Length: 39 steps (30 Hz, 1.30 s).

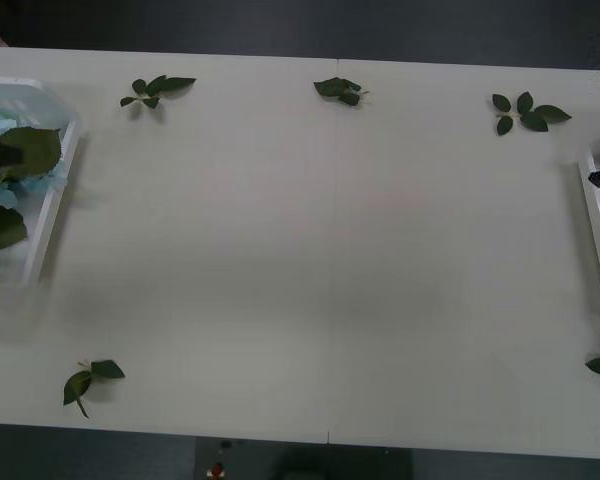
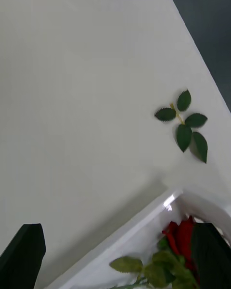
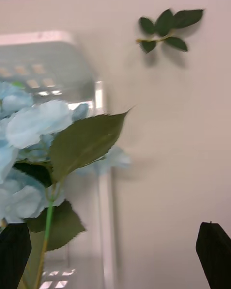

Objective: Put the red flowers into the right box and the blue flowers into the left box

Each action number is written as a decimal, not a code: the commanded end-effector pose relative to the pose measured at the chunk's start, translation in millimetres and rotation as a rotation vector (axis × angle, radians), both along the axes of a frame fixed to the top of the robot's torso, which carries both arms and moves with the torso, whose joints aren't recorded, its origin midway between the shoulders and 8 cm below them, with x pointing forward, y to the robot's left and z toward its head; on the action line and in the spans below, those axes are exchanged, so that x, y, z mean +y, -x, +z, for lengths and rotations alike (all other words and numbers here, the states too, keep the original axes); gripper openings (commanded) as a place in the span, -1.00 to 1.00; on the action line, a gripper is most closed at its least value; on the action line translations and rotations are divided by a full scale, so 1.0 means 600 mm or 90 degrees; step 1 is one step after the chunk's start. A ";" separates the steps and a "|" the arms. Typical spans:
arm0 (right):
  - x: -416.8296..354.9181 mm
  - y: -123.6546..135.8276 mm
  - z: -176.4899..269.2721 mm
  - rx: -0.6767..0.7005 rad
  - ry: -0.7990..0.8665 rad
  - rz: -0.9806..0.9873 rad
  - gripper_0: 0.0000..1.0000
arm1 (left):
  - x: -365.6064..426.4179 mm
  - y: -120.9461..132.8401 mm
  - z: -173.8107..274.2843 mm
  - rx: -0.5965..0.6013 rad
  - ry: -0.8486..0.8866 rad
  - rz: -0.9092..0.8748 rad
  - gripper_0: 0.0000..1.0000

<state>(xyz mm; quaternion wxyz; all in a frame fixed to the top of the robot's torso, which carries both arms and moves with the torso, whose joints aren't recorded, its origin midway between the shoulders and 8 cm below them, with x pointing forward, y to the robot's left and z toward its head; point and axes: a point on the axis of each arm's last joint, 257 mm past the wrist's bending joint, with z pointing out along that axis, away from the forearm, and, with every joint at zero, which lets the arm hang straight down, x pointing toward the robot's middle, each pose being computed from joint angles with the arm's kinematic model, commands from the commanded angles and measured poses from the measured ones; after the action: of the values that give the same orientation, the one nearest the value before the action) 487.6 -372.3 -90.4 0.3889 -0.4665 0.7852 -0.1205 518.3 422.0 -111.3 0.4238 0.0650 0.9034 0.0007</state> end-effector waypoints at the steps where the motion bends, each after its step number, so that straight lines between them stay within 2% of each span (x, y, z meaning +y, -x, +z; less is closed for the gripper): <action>1: 0.045 0.011 0.033 -0.044 -0.030 0.077 0.76 | -0.075 0.014 0.044 -0.044 0.025 -0.069 1.00; 10: 0.122 0.060 0.042 -0.022 -0.114 0.199 0.75 | -0.226 0.053 0.055 -0.116 0.074 -0.196 1.00; 18: 0.179 0.088 0.038 0.014 -0.264 0.297 0.76 | -0.362 0.115 0.042 -0.149 0.168 -0.375 1.00; 22: 0.195 0.102 0.032 0.038 -0.305 0.329 0.76 | -0.414 0.150 0.033 -0.154 0.190 -0.458 1.00; 30: 0.212 0.132 0.032 0.063 -0.323 0.378 0.76 | -0.497 0.191 0.038 -0.193 0.206 -0.579 1.00; 39: 0.206 0.146 0.026 0.092 -0.356 0.394 0.75 | -0.571 0.245 0.089 -0.248 0.246 -0.710 1.00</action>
<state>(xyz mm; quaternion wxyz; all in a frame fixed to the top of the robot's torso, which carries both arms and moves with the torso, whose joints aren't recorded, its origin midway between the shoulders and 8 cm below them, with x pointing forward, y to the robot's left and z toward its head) 399.8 -242.5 -78.9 0.4658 -0.5603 0.6343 0.2584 380.3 92.9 -74.5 0.5149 0.4255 0.6482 -0.3656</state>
